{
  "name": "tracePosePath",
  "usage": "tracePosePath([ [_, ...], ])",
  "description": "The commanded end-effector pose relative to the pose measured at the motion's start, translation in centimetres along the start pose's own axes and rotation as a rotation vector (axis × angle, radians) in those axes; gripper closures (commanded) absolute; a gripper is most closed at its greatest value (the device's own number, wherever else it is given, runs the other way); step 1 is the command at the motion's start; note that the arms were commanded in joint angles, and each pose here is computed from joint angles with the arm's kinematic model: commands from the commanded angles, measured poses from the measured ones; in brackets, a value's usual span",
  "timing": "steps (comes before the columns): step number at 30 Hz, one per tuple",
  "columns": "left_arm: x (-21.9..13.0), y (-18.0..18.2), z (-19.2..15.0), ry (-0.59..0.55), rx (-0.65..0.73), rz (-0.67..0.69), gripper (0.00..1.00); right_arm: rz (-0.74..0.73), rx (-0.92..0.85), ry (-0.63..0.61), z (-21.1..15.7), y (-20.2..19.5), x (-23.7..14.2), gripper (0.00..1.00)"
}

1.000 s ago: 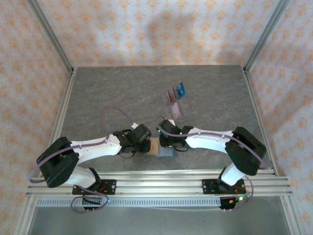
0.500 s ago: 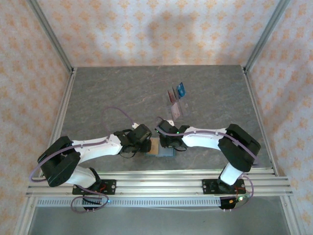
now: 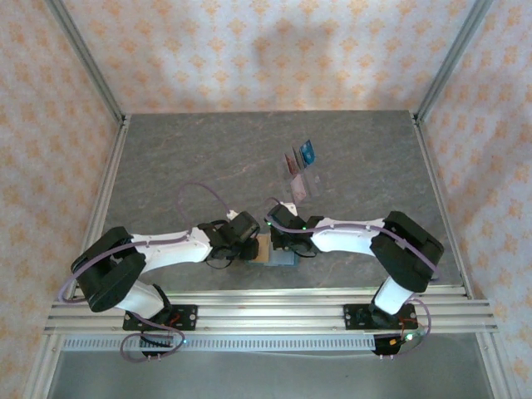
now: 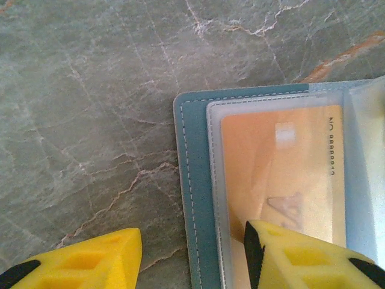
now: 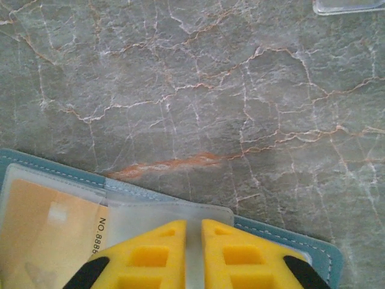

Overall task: Put the credit cards into the card holder
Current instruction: Flip over the card slot in the card holder.

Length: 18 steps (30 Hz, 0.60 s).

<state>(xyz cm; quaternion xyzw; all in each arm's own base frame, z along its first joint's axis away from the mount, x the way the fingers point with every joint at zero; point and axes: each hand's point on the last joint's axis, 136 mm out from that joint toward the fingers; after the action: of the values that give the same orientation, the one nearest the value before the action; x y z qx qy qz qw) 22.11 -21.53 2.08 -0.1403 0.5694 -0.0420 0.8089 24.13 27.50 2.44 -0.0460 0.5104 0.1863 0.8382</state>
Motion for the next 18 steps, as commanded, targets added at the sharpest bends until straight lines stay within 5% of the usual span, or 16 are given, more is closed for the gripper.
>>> tracePosePath([
  [1, 0.8, 0.5, -0.7, 0.011, 0.007, 0.011, 0.51, -0.02, -0.025, 0.127, -3.9, -1.0, 0.3, 0.91],
  [5, 1.2, 0.6, -1.5, 0.017, 0.014, 0.019, 0.51, 0.022, -0.025, 0.115, -3.3, -0.1, -0.1, 1.0],
  [18, 2.1, 0.0, -2.8, 0.03, 0.018, 0.014, 0.52, 0.25, 0.018, 0.095, -2.0, 4.4, -0.6, 1.0],
])
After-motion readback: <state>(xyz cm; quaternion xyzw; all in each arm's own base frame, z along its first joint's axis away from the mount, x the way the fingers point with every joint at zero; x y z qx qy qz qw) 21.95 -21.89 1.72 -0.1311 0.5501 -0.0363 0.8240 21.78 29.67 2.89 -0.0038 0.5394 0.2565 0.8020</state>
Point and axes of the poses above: each hand's point on the last joint's axis, 136 mm out from that joint toward the fingers, its own x axis out along the fingers, its own y axis along the line the jaws close on, z = x × y, and after that the axes turned 10 degrees about -x, right-handed
